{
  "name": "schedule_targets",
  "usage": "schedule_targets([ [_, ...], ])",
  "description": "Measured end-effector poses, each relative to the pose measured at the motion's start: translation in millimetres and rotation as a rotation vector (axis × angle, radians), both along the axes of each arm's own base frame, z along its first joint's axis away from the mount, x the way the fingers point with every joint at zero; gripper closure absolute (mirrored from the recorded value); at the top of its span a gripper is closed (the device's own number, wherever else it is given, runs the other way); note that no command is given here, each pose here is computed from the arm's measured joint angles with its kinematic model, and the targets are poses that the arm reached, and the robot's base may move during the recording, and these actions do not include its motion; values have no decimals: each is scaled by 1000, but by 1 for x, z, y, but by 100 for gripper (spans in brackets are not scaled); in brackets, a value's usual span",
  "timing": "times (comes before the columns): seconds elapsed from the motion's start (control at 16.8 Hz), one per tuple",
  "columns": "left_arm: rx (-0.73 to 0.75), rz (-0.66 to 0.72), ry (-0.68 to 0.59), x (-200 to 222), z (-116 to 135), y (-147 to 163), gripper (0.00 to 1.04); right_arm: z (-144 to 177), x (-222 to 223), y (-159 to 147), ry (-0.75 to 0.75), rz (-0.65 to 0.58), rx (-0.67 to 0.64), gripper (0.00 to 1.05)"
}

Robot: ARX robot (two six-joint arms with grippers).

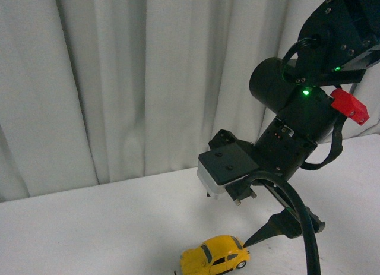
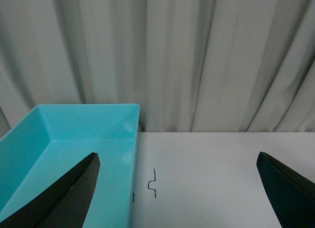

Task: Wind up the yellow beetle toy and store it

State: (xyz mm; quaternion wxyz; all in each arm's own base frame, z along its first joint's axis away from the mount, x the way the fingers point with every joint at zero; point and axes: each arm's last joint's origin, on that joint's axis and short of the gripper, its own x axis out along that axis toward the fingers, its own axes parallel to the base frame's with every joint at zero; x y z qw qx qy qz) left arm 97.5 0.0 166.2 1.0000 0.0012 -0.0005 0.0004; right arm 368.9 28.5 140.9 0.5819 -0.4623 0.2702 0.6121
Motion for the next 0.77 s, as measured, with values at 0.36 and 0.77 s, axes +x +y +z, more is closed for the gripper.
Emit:
schedule_targets([
  [0.36, 0, 0, 0, 0, 0, 0, 7, -33, 10, 22, 51, 54, -129, 7],
  [0.77, 0, 0, 0, 0, 0, 0, 7, -51, 14, 31, 59, 69, -205, 7],
])
